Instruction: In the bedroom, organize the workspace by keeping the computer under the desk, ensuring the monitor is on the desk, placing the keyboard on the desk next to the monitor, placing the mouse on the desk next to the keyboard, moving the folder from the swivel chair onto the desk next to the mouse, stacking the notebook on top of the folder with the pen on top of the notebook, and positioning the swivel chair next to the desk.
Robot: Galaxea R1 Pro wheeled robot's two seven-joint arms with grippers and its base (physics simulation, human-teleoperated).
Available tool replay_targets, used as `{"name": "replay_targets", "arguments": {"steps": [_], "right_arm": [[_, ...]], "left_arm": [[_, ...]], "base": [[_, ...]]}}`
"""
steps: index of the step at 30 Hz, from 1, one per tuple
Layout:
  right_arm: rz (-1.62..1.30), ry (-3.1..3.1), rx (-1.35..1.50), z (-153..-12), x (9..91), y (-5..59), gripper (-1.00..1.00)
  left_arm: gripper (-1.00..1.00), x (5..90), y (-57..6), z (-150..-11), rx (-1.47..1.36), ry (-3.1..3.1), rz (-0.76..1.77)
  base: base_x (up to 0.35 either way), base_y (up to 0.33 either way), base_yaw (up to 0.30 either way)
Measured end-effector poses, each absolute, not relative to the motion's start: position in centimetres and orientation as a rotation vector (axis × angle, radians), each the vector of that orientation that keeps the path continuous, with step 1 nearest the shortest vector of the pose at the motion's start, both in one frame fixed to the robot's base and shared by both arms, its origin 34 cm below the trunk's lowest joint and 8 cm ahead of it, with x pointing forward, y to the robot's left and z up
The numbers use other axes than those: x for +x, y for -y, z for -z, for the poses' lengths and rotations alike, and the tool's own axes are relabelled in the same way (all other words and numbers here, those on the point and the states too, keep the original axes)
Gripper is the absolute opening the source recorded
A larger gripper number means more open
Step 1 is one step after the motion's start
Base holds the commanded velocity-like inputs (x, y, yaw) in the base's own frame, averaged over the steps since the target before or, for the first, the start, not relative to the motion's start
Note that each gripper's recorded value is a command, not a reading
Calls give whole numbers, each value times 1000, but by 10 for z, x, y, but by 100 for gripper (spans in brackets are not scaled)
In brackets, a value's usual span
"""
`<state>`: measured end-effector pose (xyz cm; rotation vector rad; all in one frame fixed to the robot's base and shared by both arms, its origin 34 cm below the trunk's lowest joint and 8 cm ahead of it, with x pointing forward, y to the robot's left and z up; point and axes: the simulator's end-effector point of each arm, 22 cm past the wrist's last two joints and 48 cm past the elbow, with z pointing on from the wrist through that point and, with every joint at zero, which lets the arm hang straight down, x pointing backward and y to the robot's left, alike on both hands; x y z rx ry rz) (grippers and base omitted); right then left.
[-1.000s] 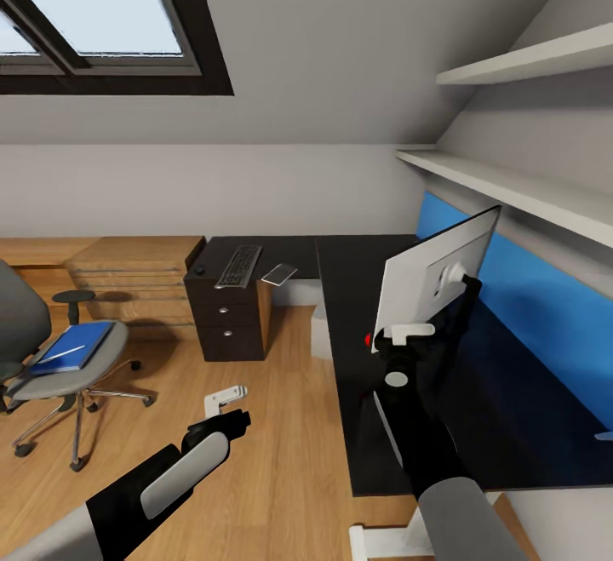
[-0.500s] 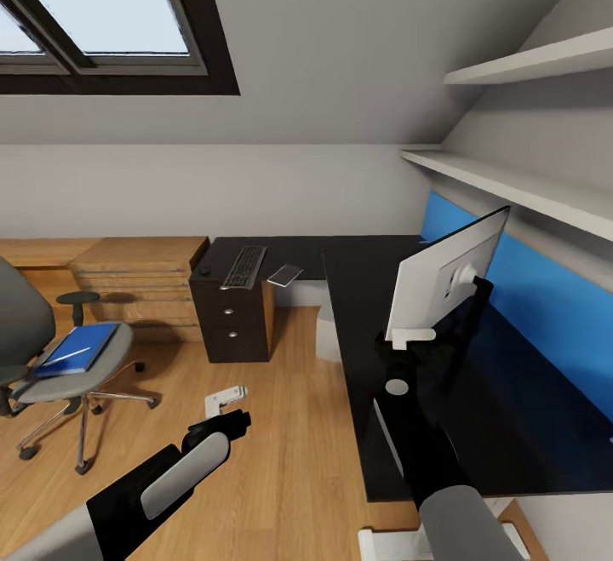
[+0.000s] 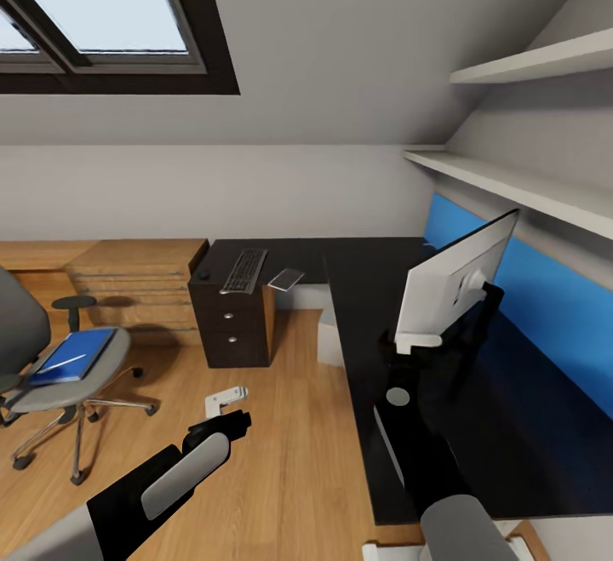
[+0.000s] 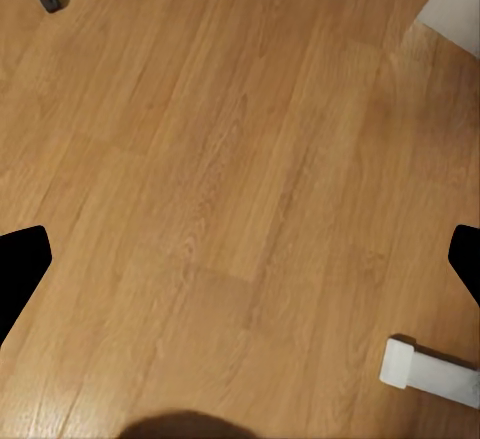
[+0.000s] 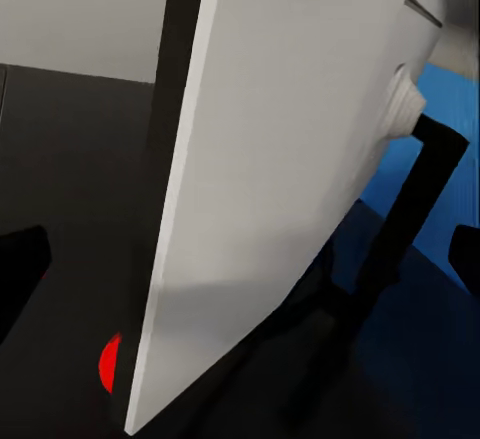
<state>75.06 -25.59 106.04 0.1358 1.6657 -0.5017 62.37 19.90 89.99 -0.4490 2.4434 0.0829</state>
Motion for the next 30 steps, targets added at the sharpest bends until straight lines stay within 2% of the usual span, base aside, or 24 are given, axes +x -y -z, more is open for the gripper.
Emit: {"name": "replay_targets", "arguments": {"steps": [5,23,30], "right_arm": [[511,-1652,149,-1061,748,259,100],[513,-1640,157,-1063,747,260,100],[525,-1653,165,-1057,745,264,100]], "left_arm": [[100,624,-199,-900,-450,-2444,-84],[100,623,-192,-901,-448,-2446,-72],[100,623,-191,-900,-448,-2446,-70]], "base": [[51,5,0],[167,0,0],[33,0,0]]}}
